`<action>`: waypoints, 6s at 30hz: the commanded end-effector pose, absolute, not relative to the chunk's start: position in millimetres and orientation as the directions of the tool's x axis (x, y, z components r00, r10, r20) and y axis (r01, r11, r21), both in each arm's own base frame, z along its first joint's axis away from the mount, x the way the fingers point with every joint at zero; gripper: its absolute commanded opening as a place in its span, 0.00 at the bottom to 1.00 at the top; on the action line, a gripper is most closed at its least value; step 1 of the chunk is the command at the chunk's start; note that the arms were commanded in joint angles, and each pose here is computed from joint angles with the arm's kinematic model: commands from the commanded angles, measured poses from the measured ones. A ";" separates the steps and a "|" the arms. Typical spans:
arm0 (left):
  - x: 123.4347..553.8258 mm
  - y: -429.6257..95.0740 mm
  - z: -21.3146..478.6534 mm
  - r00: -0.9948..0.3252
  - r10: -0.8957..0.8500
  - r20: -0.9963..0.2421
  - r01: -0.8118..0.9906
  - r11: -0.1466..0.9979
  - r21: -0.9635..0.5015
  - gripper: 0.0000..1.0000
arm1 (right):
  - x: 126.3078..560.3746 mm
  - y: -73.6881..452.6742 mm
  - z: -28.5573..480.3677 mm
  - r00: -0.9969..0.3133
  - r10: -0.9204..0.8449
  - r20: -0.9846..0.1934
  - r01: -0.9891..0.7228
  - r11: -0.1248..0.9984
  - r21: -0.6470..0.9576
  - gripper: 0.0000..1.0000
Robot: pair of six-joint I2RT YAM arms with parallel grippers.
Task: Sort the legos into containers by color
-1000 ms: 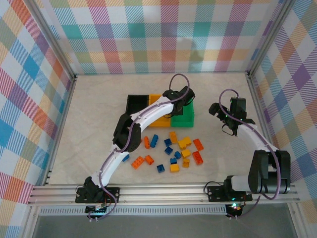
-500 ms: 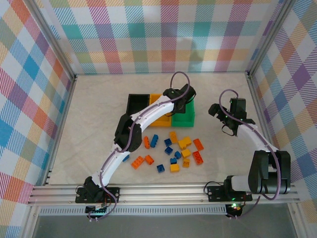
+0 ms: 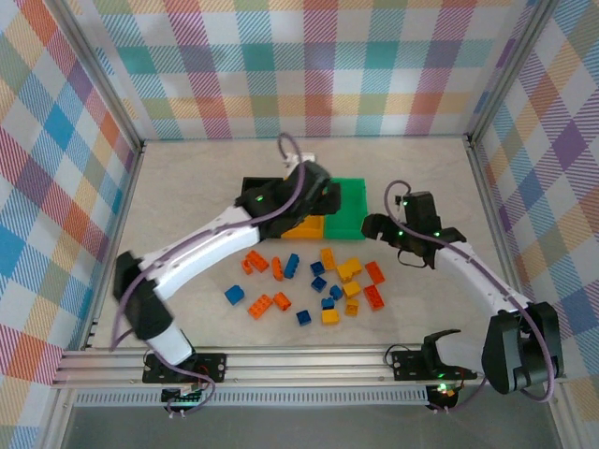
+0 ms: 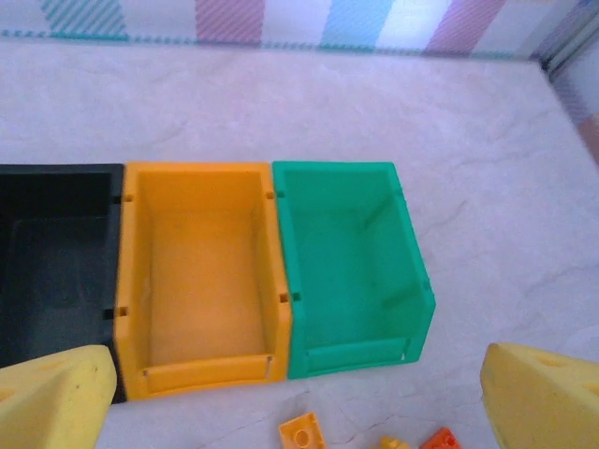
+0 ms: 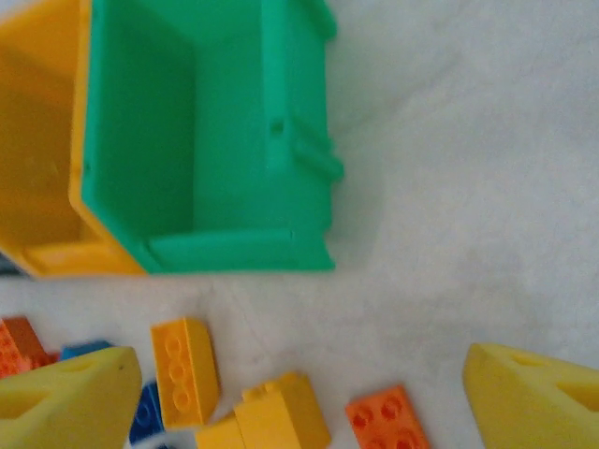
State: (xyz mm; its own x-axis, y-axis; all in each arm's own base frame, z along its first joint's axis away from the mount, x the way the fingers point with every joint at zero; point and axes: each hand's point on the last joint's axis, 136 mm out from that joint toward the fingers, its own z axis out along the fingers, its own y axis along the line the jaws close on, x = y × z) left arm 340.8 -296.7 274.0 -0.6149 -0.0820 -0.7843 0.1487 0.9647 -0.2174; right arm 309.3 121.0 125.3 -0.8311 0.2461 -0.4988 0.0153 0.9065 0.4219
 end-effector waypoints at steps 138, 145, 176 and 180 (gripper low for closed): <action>194.3 -99.4 15.8 -0.981 -0.156 -0.114 -0.170 0.977 0.126 0.68 | 352.1 162.7 143.8 -0.796 0.105 -0.597 -0.082 0.957 0.277 0.73; 191.7 -100.9 13.0 -0.981 -0.160 -0.110 -0.171 0.980 0.100 0.53 | 352.9 160.2 143.1 -0.795 0.108 -0.597 -0.075 0.959 0.273 0.73; 427.6 -289.4 126.7 -0.881 0.003 -0.472 0.029 0.998 -0.048 0.32 | 346.3 141.2 139.3 -0.796 0.177 -0.579 -0.005 0.954 0.298 0.73; 439.3 -301.6 120.5 -0.885 -0.001 -0.465 0.027 0.998 -0.054 0.35 | 346.4 139.0 143.3 -0.789 0.183 -0.586 -0.004 0.953 0.303 0.73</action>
